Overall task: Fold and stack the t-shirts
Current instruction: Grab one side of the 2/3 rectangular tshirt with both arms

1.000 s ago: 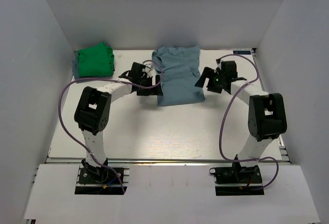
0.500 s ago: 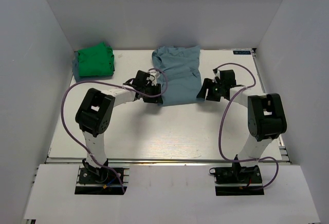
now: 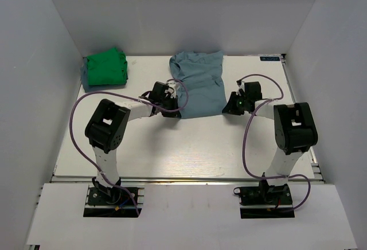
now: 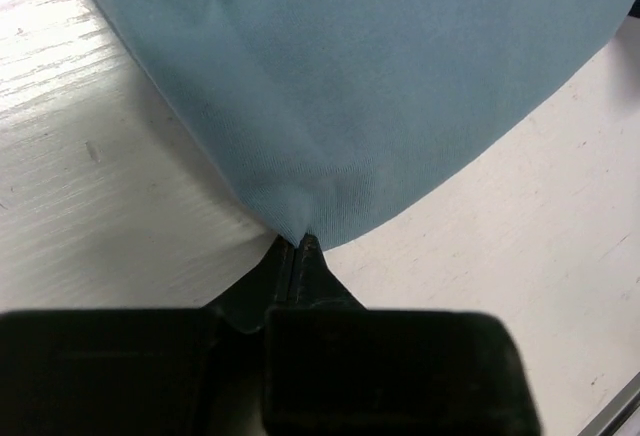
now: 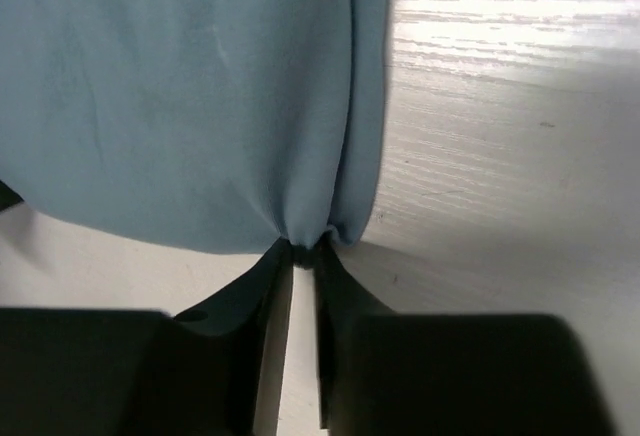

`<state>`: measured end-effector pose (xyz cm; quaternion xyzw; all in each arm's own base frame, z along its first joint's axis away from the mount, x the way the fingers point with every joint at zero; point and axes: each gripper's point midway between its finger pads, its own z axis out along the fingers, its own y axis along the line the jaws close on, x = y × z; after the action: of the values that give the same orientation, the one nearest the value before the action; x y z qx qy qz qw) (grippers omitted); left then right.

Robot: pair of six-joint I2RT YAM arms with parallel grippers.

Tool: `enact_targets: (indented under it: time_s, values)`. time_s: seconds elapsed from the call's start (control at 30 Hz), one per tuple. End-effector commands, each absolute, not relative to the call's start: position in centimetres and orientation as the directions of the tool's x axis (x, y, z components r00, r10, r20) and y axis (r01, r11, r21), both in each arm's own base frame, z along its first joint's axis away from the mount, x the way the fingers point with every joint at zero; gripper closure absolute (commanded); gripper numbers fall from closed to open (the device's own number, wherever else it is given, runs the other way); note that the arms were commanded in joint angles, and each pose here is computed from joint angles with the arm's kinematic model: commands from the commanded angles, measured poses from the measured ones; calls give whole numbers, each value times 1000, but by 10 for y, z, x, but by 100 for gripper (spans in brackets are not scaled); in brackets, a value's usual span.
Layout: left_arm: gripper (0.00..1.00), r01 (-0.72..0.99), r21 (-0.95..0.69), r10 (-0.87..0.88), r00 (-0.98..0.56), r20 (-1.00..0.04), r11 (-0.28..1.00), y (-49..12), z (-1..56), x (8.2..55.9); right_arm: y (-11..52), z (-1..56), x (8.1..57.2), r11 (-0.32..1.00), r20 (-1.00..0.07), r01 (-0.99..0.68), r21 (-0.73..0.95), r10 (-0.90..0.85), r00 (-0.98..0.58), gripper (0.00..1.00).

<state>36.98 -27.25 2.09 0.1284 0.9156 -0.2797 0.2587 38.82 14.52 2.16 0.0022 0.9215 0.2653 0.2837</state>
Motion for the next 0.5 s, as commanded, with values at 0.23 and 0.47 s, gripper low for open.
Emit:
enact_targets:
  time_s: [0.23, 0.47]
  values:
    - [100, 408, -460, 79, -809, -582, 788, -275, 56, 356, 143, 28, 371, 859, -547, -150, 489, 168, -820, 100]
    - [100, 442, -457, 91, -789, -608, 772, -264, 106, 304, 122, 61, 291, 890, -532, -130, 437, 140, -835, 100]
